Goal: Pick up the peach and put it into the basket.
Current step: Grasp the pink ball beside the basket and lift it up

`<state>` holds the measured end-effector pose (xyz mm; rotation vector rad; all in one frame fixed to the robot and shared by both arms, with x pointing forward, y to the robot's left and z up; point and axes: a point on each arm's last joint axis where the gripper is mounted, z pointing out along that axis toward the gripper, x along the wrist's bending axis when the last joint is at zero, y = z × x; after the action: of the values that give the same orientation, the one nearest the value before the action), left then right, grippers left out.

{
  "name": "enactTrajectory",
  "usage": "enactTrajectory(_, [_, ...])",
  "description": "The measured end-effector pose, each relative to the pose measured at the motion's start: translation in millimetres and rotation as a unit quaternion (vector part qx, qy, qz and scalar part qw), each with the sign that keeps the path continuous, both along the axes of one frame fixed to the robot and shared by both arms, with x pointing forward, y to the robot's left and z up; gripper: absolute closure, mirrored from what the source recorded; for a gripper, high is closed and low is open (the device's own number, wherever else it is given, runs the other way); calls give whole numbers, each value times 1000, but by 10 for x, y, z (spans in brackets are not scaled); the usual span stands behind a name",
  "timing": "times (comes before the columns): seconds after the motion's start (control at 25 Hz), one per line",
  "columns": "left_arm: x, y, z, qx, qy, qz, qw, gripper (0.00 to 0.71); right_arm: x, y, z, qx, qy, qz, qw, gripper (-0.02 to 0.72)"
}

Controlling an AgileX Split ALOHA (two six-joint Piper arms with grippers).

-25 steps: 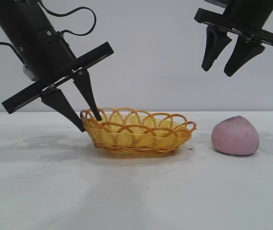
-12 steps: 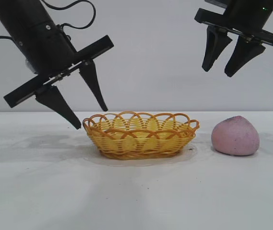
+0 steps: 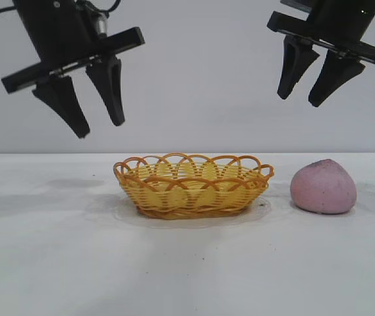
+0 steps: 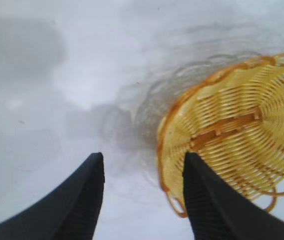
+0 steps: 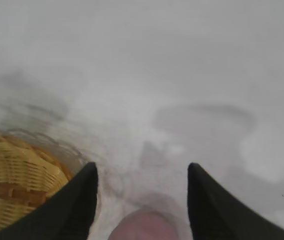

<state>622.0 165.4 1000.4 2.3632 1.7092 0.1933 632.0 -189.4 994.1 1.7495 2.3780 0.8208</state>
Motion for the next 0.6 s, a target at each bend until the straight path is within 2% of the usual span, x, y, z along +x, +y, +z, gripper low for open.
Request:
enactTrajectory(0.16, [38, 196, 8, 20, 10, 19, 1000, 394, 0, 0, 0, 0, 0, 0, 1000, 360])
enactTrajectory(0.44, [89, 853, -7, 30, 58, 94, 993, 394, -5, 1, -2, 0, 3, 1, 1000, 360])
enactTrajectory(0.6, [43, 1064, -13, 32, 96, 117, 988, 394, -5, 1, -2, 0, 3, 1, 1000, 360])
